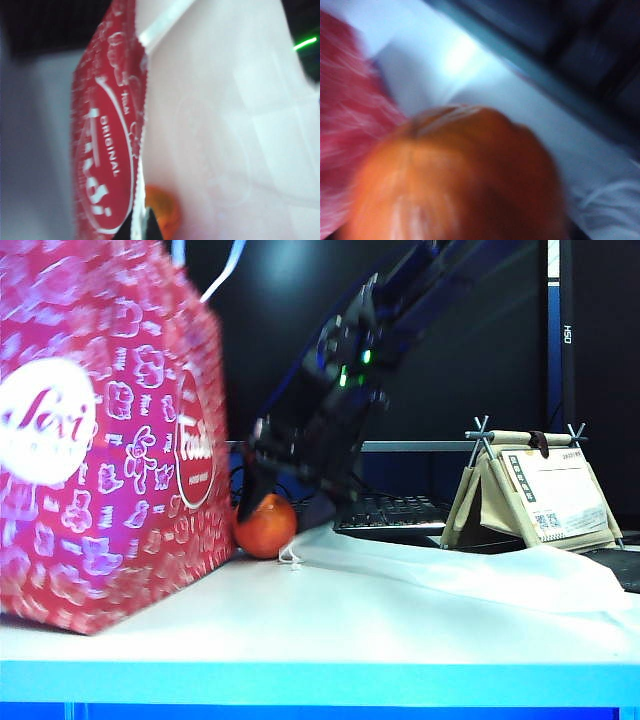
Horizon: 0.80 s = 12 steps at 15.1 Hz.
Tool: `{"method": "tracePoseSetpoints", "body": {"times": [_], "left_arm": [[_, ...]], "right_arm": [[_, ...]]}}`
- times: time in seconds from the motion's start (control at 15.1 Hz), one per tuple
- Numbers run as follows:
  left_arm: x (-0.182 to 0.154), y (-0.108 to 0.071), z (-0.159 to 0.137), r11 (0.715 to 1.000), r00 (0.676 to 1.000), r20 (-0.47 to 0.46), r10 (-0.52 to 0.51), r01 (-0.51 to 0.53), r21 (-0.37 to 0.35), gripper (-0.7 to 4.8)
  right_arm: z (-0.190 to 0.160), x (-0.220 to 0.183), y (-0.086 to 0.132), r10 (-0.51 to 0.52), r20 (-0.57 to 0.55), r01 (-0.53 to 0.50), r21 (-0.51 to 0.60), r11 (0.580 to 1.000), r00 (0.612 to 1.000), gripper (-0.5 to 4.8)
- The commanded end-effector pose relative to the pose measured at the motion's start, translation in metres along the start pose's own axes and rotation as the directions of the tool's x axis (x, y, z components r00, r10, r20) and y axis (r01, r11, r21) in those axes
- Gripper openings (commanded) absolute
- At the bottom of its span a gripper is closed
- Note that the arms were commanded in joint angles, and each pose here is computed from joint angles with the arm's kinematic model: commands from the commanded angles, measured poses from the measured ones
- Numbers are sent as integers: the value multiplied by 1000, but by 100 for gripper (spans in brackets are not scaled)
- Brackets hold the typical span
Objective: Open the paper bag and put two oranges into the paper bag.
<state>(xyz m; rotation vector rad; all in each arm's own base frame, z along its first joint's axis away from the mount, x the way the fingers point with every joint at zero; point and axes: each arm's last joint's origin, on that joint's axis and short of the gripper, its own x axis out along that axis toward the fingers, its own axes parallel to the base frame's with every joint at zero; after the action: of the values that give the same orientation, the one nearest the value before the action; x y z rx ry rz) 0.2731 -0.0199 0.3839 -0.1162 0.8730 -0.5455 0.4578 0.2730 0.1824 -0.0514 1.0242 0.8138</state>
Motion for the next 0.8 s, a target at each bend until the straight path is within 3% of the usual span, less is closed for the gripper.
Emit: {"method": "tracePoseSetpoints", "body": {"times": [0.07, 0.13, 0.27, 0.4, 0.6, 0.8], "left_arm": [[-18, -11, 11, 1000, 998, 64, 2, -4, 31, -6], [-19, -10, 12, 1000, 998, 64, 24, -26, 17, -6], [-17, -9, 8, 999, 999, 21, 45, -45, 3, -6], [-16, -9, 7, 999, 999, 10, 44, -44, -3, -6], [-16, -9, 5, 999, 999, -11, 41, -41, -13, -6], [-8, -6, -1, 999, 998, -57, 23, -25, -38, -6]], "right_arm": [[0, 5, 0, 2, 5, -2, 9, 1000, 1000, 369], [1, 5, 0, 4, 19, -4, 4, 1000, 1000, 255], [3, 4, 0, 8, 31, -8, -1, 1000, 999, 155], [2, 2, 1, 17, 13, -18, 6, 1000, 1000, -5], [9, -17, 9, 15, 42, -15, -7, 1000, 999, -2], [29, -69, 30, -9, 150, 18, -61, 998, 989, -2]]}}
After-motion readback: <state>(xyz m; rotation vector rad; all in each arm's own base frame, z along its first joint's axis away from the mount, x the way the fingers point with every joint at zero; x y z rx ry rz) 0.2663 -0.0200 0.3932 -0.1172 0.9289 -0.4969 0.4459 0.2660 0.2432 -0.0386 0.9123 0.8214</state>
